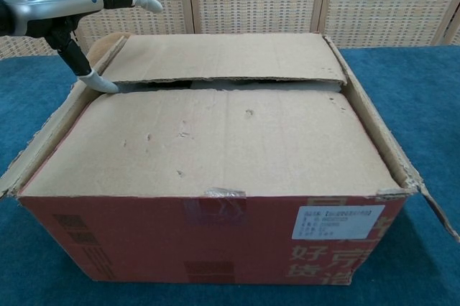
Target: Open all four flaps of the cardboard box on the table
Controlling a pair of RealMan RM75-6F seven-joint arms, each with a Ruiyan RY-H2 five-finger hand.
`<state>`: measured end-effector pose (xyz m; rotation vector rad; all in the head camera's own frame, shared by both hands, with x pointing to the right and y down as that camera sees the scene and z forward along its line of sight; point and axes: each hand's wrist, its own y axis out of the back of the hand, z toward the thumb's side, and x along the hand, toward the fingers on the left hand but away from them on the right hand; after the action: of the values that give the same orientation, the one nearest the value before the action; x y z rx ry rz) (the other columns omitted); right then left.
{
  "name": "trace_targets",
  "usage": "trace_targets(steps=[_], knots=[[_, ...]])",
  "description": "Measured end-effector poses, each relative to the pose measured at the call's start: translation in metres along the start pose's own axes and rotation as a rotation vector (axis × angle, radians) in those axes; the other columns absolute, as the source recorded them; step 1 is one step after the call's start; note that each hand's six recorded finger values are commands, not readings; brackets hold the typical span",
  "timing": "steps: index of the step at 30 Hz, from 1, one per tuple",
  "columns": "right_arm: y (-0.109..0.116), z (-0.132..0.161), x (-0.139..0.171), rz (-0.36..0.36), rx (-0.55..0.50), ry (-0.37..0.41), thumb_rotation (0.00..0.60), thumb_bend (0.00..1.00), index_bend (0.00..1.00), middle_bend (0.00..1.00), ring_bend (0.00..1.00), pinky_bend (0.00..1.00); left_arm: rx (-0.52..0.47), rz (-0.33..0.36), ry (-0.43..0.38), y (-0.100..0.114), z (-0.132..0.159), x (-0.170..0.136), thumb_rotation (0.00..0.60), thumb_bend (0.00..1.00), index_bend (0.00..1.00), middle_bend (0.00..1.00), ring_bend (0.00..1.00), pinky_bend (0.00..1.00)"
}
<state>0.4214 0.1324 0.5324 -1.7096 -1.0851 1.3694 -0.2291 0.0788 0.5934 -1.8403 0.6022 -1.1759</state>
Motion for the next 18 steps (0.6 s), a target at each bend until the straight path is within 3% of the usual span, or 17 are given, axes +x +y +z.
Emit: trace_targets(steps=[6,18], knots=[[-0.001,0.000,0.000,0.002,-0.003,0.000,0.600,1.00,0.00,0.00,0.00,0.00,-0.009,0.036,0.007,0.009,-0.001,0.002,0.595,0.18,0.00,0.00,0.00,0.00],[0.000,0.005,-0.002,-0.001,-0.005,0.012,0.600,1.00,0.00,0.00,0.00,0.00,0.017,0.233,0.008,0.058,-0.012,-0.004,0.593,0.18,0.00,0.00,0.00,0.00]])
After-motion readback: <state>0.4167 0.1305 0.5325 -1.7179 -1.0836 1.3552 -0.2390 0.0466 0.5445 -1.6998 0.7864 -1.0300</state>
